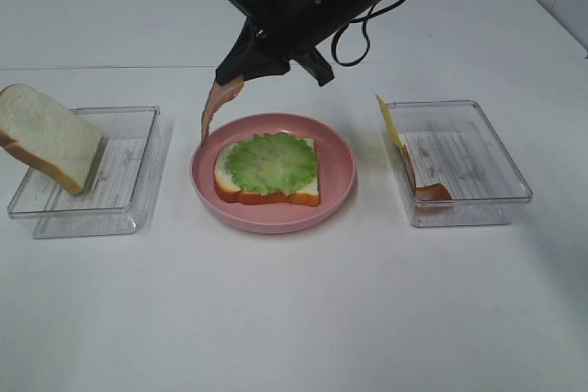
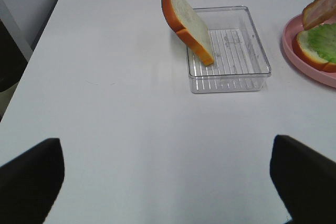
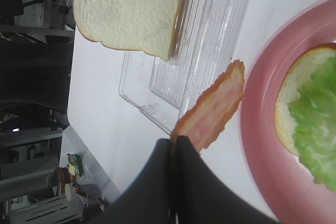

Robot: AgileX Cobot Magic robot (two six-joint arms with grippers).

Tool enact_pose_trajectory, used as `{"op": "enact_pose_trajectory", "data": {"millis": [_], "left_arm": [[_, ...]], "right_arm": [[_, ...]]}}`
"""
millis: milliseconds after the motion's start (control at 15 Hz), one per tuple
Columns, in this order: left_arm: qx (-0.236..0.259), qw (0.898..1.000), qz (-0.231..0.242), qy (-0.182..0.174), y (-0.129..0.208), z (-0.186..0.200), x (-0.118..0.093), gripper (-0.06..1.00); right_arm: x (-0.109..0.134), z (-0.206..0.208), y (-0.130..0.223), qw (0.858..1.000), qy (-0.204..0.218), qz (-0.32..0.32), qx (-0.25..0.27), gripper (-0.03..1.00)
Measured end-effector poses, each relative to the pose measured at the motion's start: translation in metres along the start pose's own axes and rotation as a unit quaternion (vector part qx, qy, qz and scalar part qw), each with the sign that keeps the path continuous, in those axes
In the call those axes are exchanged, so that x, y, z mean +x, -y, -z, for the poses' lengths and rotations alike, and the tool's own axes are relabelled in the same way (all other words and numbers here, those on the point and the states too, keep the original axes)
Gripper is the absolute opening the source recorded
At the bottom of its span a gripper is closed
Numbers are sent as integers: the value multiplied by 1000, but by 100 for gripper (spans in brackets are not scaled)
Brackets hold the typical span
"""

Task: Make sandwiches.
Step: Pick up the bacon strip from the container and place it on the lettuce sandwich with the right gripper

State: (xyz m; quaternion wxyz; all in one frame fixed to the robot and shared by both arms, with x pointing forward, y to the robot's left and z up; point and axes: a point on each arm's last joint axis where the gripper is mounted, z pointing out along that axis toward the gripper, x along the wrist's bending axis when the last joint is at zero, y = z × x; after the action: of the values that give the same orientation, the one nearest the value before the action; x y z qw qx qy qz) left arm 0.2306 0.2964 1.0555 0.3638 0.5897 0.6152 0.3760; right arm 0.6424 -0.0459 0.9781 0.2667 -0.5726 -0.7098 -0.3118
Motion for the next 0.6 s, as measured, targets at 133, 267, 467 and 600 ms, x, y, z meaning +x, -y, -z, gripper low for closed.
{"op": "enact_pose_trajectory", "data": {"millis": [133,267,467,600], "left_arm": [[0,1000,0,0,0,0,0,99],[0,1000,0,0,0,0,0,99],[0,1000,0,0,0,0,0,99],[0,1000,0,0,0,0,0,99]], "right_arm": [[-10,-14,1,1000,2,-10,15,2],[-24,-20,0,999,24,-15,26,2],[-48,-5,-6,995,99,-20,19,2],[-52,-4,-5,992,122,-19,22,2]]}}
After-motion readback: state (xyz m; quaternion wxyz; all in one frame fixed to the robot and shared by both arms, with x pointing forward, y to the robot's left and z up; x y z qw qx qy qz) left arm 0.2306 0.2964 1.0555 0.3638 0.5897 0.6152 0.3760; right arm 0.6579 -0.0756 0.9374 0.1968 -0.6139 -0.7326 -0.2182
